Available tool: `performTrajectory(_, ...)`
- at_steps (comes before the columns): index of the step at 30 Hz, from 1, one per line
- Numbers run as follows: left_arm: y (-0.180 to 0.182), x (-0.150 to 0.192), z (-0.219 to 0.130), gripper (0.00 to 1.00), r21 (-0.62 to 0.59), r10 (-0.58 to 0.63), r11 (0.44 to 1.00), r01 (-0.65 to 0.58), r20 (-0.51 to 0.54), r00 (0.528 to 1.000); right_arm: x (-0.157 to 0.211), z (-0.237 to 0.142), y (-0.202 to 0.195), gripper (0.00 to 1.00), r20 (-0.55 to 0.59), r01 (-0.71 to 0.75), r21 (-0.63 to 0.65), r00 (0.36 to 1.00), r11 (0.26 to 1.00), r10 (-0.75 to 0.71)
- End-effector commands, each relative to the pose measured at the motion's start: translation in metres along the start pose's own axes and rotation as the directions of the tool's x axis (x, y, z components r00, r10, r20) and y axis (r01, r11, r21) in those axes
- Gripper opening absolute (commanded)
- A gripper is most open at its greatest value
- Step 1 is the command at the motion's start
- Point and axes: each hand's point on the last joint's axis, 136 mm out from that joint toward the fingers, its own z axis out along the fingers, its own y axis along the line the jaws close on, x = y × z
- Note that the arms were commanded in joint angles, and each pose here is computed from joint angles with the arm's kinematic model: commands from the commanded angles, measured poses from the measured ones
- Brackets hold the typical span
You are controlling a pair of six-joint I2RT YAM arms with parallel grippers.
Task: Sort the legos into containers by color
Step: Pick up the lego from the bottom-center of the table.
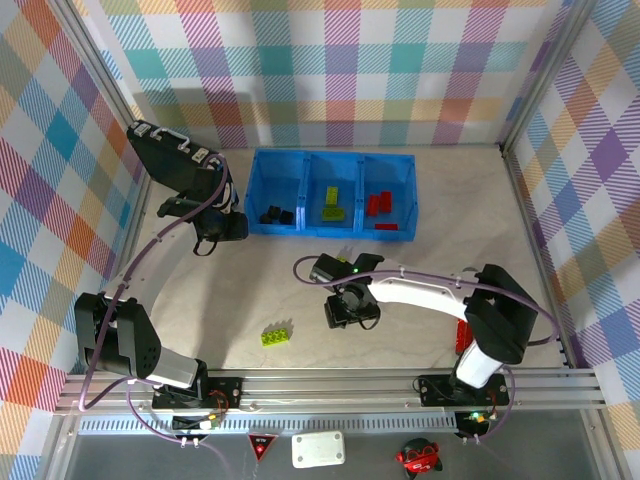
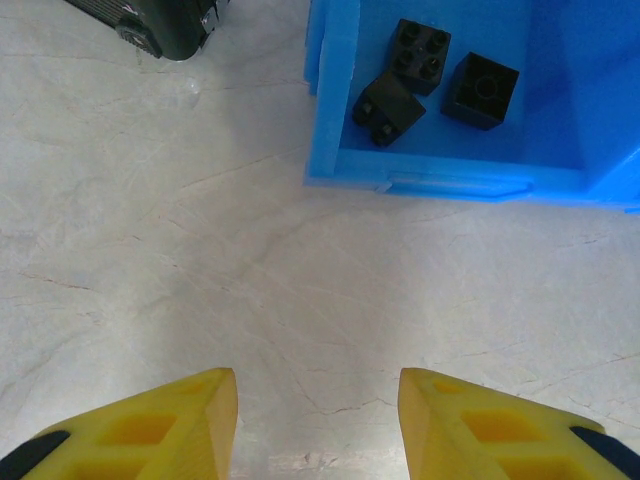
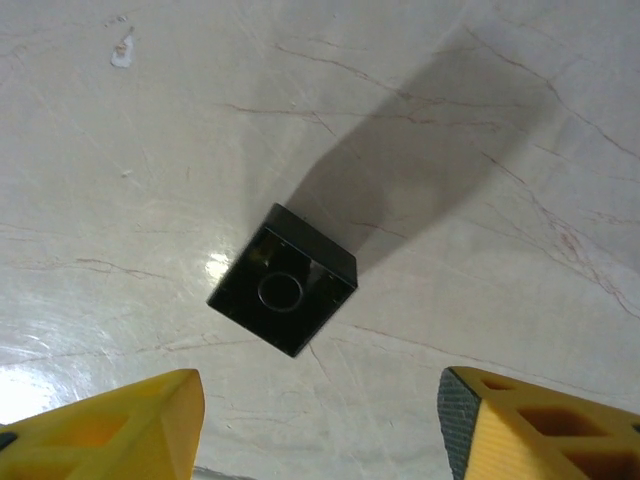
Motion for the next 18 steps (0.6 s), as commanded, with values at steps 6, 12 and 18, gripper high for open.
performTrajectory(6, 0.007, -0.004, -0.003, 0.46, -0.011, 0.003, 1.0, -0.003, 0.025, 1.0, -0.01, 0.014, 0.018, 0.63, -0.009, 0.065, 0.031, 0.998, 0.997, -0.065)
performTrajectory(12, 0.007, -0.004, -0.003, 0.46, -0.016, 0.003, 1.0, -0.003, 0.024, 1.0, -0.014, 0.021, 0.016, 0.62, -0.008, 0.084, 0.081, 0.996, 0.993, -0.084)
performTrajectory(18, 0.008, -0.004, -0.004, 0.46, -0.021, 0.005, 1.0, -0.004, 0.025, 1.0, -0.014, 0.026, 0.012, 0.6, -0.028, 0.094, 0.128, 0.995, 0.987, -0.091)
